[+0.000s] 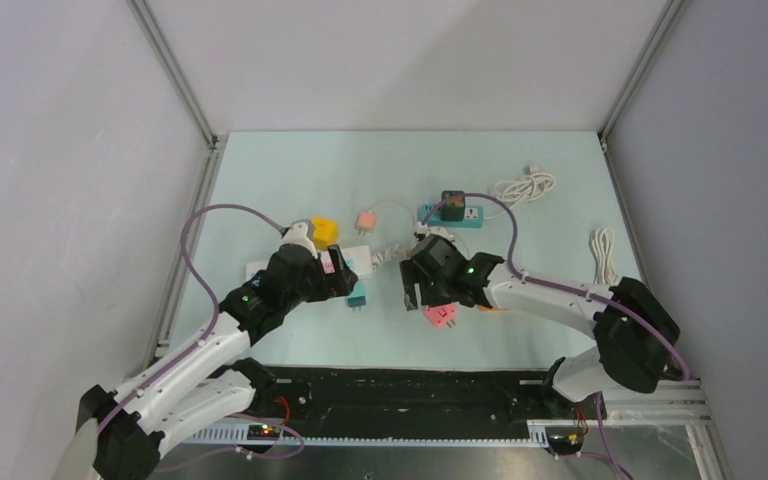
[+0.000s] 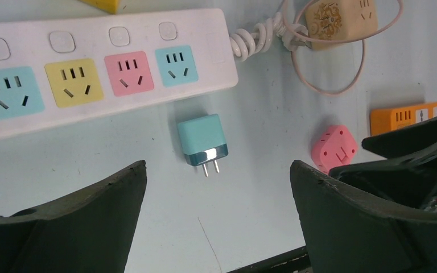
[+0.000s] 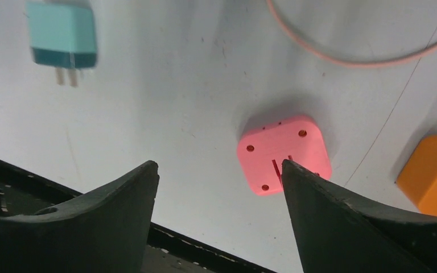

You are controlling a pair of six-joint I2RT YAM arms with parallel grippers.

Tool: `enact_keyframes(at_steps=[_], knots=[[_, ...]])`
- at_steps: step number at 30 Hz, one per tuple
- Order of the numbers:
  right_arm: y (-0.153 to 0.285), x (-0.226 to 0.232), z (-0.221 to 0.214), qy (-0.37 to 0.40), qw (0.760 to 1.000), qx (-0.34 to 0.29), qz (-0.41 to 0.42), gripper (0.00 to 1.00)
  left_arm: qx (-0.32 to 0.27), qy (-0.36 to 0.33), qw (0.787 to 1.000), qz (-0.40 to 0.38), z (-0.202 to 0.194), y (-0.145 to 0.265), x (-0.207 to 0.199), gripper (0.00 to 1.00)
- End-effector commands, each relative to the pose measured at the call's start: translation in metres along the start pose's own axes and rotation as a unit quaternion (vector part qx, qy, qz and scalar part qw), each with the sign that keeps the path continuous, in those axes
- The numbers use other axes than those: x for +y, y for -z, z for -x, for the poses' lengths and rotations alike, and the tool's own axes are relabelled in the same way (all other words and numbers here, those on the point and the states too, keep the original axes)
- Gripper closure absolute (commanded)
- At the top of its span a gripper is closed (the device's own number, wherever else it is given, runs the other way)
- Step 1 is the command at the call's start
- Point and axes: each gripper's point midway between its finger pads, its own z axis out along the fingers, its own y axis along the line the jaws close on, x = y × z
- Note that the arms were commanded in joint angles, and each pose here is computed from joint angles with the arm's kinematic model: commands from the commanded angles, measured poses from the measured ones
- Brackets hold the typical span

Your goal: Insert the plug

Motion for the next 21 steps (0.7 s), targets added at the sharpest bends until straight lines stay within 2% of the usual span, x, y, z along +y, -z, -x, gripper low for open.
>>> enact_keyframes(at_steps=[1,10,21], knots=[[-0.006,-0.010,-0.022,0.029,0.998,0.028,-0.041,0.15,-0.023,0.017,1.000,-0.001,0.016,0.003,-0.005,0.00],[-0.022,-0.016,-0.059,0.138,0.984,0.111,-0.020,0.14,-0.013,0.013,1.000,0.001,0.013,-0.001,-0.005,0.00],[-0.019,-0.025,-0.035,0.163,0.983,0.079,-0.010,0.14,-0.020,0.010,1.000,0.001,0.016,0.002,-0.002,0.00]])
